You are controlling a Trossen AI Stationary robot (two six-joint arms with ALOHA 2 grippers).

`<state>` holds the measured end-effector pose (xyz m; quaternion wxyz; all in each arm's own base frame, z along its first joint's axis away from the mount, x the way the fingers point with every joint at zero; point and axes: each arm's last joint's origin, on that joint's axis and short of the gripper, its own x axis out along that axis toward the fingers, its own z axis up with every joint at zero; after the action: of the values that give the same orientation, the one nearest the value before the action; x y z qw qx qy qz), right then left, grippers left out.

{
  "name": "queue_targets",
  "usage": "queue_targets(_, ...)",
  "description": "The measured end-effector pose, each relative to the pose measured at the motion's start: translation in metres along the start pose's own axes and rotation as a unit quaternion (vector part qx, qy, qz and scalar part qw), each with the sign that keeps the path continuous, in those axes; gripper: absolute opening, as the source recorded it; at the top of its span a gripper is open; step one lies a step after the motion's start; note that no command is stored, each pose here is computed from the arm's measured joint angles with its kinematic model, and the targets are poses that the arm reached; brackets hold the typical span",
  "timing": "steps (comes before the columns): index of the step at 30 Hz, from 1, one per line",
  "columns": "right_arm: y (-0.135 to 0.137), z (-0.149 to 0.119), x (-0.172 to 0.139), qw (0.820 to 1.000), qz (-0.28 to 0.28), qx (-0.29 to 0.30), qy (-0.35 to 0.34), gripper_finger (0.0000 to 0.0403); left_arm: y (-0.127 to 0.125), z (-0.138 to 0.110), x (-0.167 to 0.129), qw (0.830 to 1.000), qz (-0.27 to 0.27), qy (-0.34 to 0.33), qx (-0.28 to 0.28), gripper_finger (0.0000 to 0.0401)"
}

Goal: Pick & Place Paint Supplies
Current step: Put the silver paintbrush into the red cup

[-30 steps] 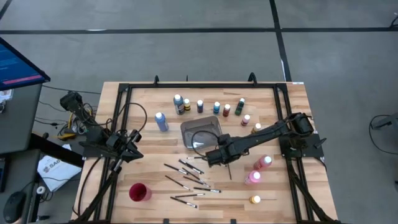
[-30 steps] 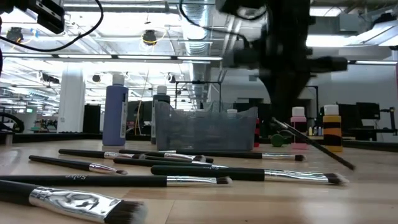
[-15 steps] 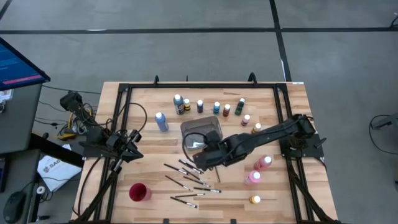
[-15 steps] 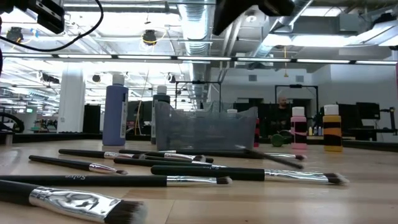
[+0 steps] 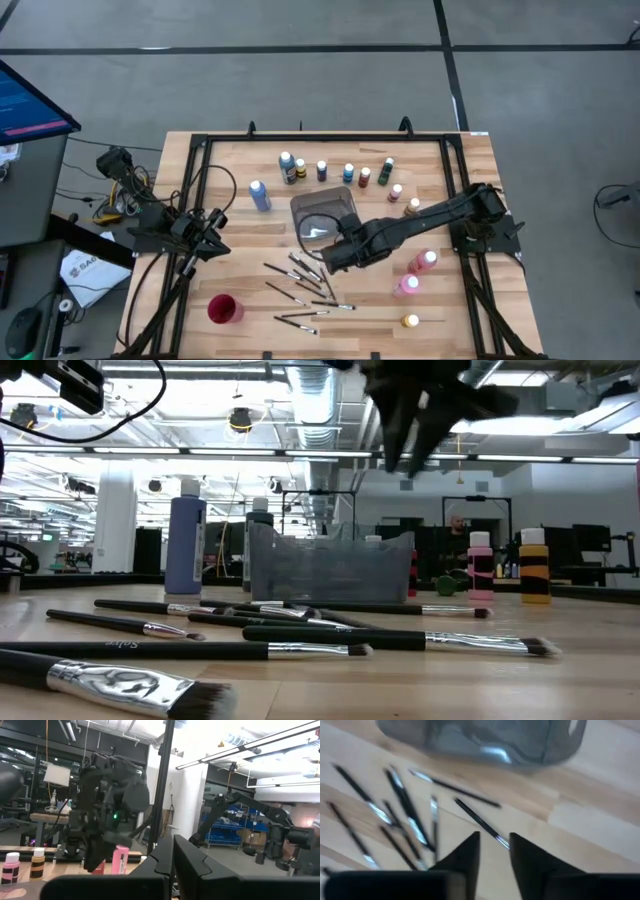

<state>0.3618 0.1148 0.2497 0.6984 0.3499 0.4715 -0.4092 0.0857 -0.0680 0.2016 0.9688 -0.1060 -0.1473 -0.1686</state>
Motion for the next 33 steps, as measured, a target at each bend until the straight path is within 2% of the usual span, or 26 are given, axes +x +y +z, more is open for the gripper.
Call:
queue_targets(4,-0.011,-0.011,0.021,0.997,-0.031,-0.044,0.047,0.0174,0.000,0.000,0.000,1.000,0.000,0.000,0.000,0.0003)
queue_targets(8,-0.021,-0.023,0.045,0.985,-0.031,-0.148,0.088,0.0216,0.000,0.000,0.000,1.000,0.000,0.000,0.000,0.0003)
queue_targets(12,-0.029,-0.030,0.067,0.965,-0.010,-0.230,0.126,0.0230,0.000,0.000,0.000,1.000,0.000,0.000,0.000,0.0003)
queue_targets(17,-0.030,-0.031,0.075,0.942,0.022,-0.310,0.128,0.0230,0.000,0.000,0.000,1.000,0.000,0.000,0.000,0.0003)
queue_targets(26,-0.044,-0.035,0.092,0.928,0.009,-0.345,0.139,0.0230,0.000,0.000,0.000,1.000,0.000,0.000,0.000,0.0003)
queue_targets(33,-0.049,-0.037,0.104,0.932,0.033,-0.338,0.128,0.0222,0.000,0.000,0.000,1.000,0.000,0.000,0.000,0.0003)
